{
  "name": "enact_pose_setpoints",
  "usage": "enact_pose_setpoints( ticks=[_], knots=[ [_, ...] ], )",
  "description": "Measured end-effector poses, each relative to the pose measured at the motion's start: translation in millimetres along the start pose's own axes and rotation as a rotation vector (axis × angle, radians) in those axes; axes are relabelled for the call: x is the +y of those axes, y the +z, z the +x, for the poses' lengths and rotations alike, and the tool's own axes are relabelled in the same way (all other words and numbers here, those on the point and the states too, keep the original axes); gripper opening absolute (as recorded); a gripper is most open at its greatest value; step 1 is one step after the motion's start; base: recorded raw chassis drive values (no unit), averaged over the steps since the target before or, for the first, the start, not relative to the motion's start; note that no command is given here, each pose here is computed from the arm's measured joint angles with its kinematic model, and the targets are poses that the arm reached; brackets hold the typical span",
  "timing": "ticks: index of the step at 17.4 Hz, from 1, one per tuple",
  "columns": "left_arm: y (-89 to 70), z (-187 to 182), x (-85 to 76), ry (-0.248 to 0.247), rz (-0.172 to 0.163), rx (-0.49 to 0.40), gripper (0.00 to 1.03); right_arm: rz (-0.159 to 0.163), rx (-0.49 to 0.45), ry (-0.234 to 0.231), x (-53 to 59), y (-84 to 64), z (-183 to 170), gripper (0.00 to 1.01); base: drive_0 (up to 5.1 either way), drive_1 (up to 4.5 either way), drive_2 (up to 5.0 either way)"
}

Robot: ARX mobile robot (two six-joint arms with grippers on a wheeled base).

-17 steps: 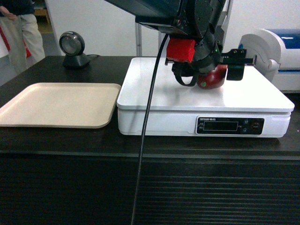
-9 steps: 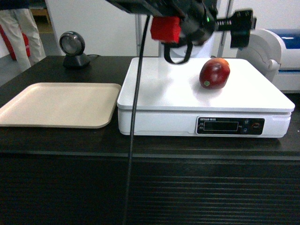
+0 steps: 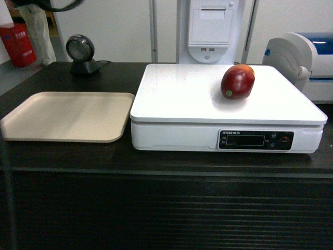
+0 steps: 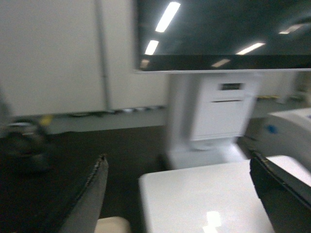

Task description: Place dark red mango on scale at checkout

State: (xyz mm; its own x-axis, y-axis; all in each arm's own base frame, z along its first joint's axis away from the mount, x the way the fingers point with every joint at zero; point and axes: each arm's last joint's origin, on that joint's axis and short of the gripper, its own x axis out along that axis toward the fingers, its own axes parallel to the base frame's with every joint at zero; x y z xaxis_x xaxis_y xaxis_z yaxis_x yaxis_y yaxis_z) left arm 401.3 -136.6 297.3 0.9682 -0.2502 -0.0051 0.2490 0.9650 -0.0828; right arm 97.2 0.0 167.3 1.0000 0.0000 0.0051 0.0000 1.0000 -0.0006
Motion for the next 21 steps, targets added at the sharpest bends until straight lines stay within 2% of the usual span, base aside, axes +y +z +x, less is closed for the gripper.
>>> enact_pose_setpoints(
  ticks=[1, 2, 3, 5, 7, 12, 14, 17, 19, 21],
  knots=[
    [1.1, -39.3, 22.2, 0.167, 0.039, 0.006, 0.76, 0.0, 0.0, 0.0, 0.0, -0.1, 0.0, 0.98, 0.0, 0.0, 0.0],
    [4.1, -79.4, 40.7, 0.224, 0.053, -0.007, 0.66, 0.0, 0.001, -0.002, 0.0, -0.2, 0.0, 0.98, 0.0, 0.0, 0.0],
    [10.0, -114.7, 53.9, 0.267, 0.055, -0.075, 0.55, 0.0, 0.001, -0.001, 0.0, -0.2, 0.0, 0.98, 0.0, 0.0, 0.0],
    [10.8, -137.4, 59.7, 0.285, 0.055, -0.122, 0.46, 0.0, 0.0, -0.001, 0.0, -0.1, 0.0, 0.98, 0.0, 0.0, 0.0],
    [1.7, -153.0, 61.1, 0.278, 0.057, -0.131, 0.37, 0.0, 0.001, 0.0, 0.0, -0.2, 0.0, 0.98, 0.0, 0.0, 0.0],
    [-29.8, -170.1, 63.0, 0.249, 0.063, -0.068, 0.2, 0.0, 0.001, 0.0, 0.0, -0.2, 0.0, 0.98, 0.0, 0.0, 0.0],
    [-68.7, -187.3, 68.9, 0.247, 0.064, 0.036, 0.01, 0.0, 0.001, -0.001, 0.0, -0.2, 0.0, 0.98, 0.0, 0.0, 0.0],
    [-71.7, -220.3, 73.5, 0.261, 0.068, -0.05, 0.02, 0.0, 0.001, 0.0, 0.0, -0.2, 0.0, 0.98, 0.0, 0.0, 0.0],
    [-90.9, -234.2, 74.2, 0.248, 0.066, 0.0, 0.02, 0.0, 0.001, 0.0, 0.0, -0.2, 0.0, 0.98, 0.0, 0.0, 0.0],
    [-97.5, -249.3, 81.1, 0.245, 0.067, -0.007, 0.02, 0.0, 0.001, 0.0, 0.0, -0.2, 0.0, 0.98, 0.0, 0.0, 0.0]
  ],
)
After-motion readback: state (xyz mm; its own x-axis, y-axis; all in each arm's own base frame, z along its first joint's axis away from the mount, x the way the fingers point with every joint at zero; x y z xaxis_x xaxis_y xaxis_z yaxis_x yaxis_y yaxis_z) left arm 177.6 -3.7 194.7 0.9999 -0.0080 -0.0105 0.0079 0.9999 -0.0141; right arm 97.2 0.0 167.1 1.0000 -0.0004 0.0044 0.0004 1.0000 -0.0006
